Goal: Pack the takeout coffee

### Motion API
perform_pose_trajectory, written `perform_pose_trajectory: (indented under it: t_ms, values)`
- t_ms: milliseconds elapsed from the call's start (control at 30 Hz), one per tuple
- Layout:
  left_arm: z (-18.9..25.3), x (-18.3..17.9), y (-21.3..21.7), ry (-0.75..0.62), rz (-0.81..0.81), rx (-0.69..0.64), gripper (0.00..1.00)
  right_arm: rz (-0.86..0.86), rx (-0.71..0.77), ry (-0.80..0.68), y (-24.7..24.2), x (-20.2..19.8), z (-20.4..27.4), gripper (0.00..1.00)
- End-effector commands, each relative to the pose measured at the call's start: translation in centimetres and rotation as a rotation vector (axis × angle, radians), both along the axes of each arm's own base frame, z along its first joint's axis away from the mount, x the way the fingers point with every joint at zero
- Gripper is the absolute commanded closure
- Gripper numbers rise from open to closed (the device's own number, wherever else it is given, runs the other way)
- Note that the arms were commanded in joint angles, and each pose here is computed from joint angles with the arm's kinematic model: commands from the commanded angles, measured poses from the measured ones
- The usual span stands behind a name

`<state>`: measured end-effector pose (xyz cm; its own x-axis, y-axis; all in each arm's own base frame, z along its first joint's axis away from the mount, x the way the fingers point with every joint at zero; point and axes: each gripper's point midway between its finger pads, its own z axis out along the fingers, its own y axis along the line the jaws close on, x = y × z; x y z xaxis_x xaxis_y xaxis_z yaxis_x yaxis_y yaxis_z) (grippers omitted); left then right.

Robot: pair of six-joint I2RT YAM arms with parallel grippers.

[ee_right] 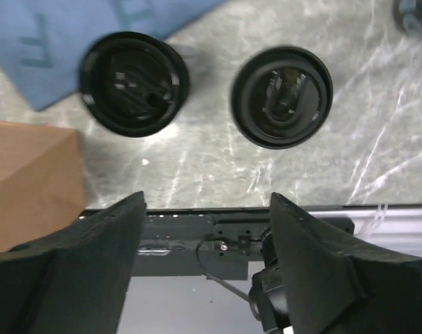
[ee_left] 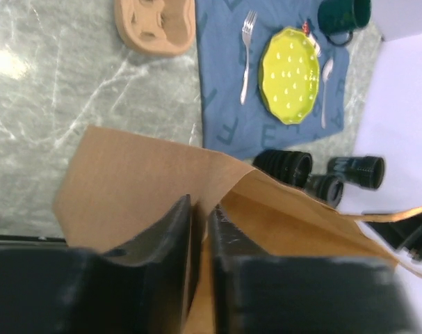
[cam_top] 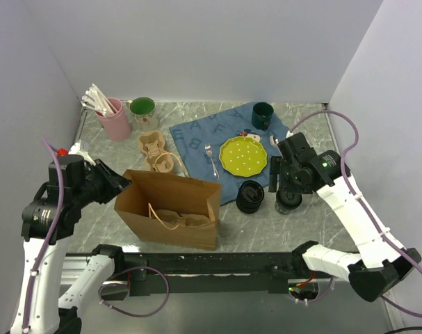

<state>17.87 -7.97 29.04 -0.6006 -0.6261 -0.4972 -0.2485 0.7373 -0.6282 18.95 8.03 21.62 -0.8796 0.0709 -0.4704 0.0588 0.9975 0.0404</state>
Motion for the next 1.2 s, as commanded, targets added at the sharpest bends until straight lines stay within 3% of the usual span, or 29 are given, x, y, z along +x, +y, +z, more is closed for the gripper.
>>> perform_pose_trajectory:
  t_ms: [0,100,200,600,900,1167]
  values:
    - [-0.2,-0.4,-0.8,0.01,-0.046,-0.019,0.59,-0.057,-0.015,0.003,-2.5,0.5,-1.3,0.15]
    - [-0.2,-0.4,-0.1,0.003,-0.07,0.056,0.45,-0.073,-0.026,0.01,-3.5,0.8,-2.2,0.08]
    - [-0.8,-0.5,0.9,0.034,-0.079,0.138,0.43,-0.094,-0.024,0.028,-4.3,1.4,-3.4,0.05]
    - [0.2,-0.2,0.9,0.004,-0.153,0.199,0.38,-0.131,-0.014,0.065,-5.3,4.4,-6.4,0.08]
    - [0.3,-0.5,1.2,0.017,-0.153,0.213,0.37,-0.141,-0.045,0.114,-6.4,4.2,-8.8,0.07]
    - [0.2,-0.6,1.3,0.031,-0.146,0.213,0.37,-0.144,-0.036,0.137,-6.3,4.1,-9.9,0.13]
